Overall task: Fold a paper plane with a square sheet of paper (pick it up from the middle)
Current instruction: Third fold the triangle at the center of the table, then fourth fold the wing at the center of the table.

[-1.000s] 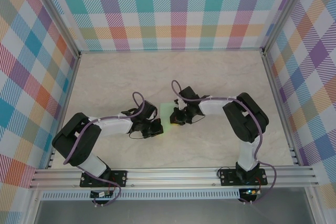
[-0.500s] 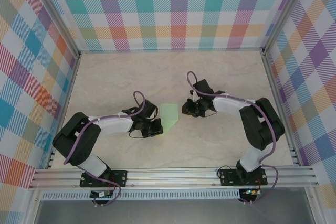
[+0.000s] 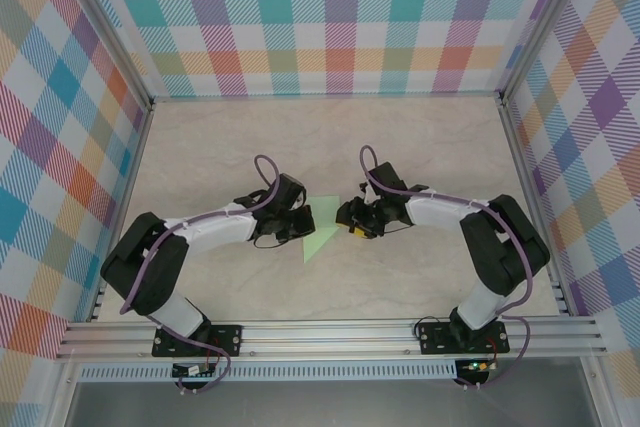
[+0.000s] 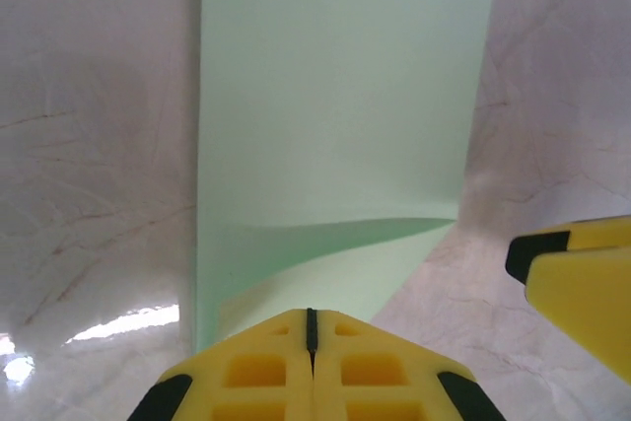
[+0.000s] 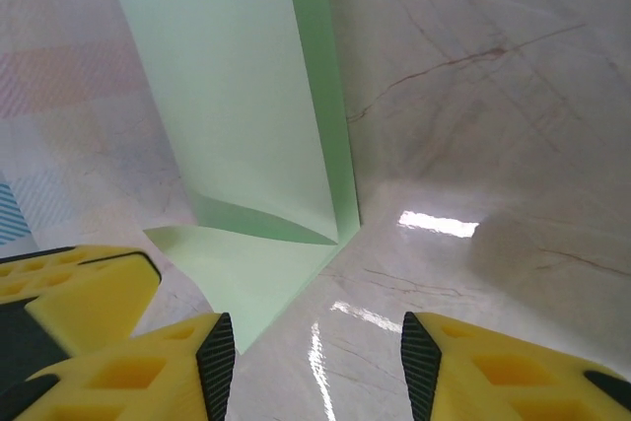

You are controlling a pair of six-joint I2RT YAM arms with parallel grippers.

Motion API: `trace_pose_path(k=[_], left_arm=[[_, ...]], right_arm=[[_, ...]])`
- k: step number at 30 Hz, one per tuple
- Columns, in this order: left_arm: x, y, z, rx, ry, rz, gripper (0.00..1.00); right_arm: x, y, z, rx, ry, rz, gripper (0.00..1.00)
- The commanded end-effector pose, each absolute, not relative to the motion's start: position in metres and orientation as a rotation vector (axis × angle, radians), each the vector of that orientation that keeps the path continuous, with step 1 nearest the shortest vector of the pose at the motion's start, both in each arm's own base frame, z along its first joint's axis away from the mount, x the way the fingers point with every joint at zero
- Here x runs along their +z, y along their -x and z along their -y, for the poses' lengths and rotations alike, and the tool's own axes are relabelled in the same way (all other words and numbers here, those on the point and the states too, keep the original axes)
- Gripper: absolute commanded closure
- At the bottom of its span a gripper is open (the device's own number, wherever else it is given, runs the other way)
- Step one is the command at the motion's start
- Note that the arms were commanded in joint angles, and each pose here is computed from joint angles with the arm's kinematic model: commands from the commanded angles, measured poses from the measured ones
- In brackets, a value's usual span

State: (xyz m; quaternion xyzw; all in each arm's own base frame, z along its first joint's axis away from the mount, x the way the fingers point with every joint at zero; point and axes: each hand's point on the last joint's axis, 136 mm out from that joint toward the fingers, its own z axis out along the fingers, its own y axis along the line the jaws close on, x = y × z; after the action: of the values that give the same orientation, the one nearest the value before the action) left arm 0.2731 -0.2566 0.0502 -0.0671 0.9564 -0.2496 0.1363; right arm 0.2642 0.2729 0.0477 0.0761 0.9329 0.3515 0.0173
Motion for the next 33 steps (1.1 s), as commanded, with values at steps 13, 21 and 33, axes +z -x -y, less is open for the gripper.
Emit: trace_pose_path(k=[13,21,33], left_arm=[[0.028,-0.277,0.246,-0.564,0.212,-2.803,0.99],[0.028,-0.276,0.245,-0.561,0.211,-2.807,0.99],[0.058,-0.277,0.236,-0.505,0.152,-2.777,0.94]], right_arm=[[0.040,-0.265,-0.304,1.200,-0.174,-2.934,0.60],[0.039,-0.266,-0.314,1.272,-0.143,-2.931,0.67],[0.042,-0.267,-0.297,1.128,-0.239,-2.931,0.94]])
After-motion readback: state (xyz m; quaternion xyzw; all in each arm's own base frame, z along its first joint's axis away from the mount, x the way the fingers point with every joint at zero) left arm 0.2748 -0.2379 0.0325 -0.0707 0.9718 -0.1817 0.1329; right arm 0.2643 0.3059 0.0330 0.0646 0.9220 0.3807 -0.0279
